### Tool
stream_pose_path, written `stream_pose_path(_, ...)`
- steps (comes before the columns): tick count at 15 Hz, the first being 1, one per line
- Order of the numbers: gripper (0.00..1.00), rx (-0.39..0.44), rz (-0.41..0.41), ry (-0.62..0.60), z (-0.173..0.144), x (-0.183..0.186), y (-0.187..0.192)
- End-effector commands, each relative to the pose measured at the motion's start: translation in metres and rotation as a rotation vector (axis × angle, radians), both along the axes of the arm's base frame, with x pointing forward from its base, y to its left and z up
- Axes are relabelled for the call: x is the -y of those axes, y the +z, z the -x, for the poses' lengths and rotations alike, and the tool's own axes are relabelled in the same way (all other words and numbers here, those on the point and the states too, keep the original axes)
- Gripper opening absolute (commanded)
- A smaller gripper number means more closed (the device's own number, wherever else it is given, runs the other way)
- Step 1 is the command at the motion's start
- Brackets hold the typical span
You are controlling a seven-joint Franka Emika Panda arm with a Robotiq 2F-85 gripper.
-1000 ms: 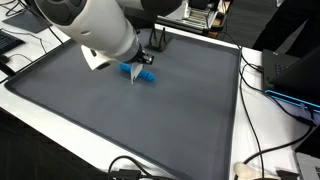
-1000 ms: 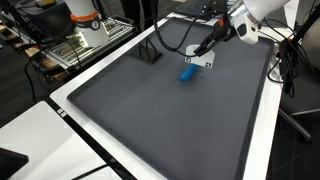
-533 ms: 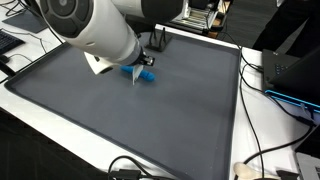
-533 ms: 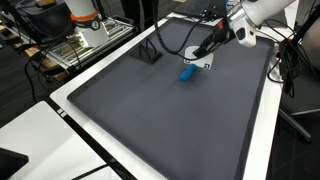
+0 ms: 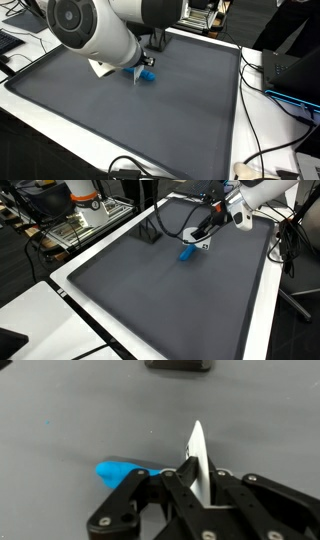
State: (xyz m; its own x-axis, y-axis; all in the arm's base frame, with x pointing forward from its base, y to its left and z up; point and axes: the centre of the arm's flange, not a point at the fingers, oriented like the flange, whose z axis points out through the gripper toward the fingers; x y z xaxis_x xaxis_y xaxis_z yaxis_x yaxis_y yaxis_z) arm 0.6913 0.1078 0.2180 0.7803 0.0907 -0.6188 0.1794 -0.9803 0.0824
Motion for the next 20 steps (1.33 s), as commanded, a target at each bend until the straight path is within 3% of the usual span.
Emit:
stream_pose_path(1, 0.02, -0.039, 0.003, 0.010, 0.000, 0.003, -0.022)
stream_pose_path(20, 0.02, -0.162, -0.015, 0.070, 0.017, 0.002, -0.030)
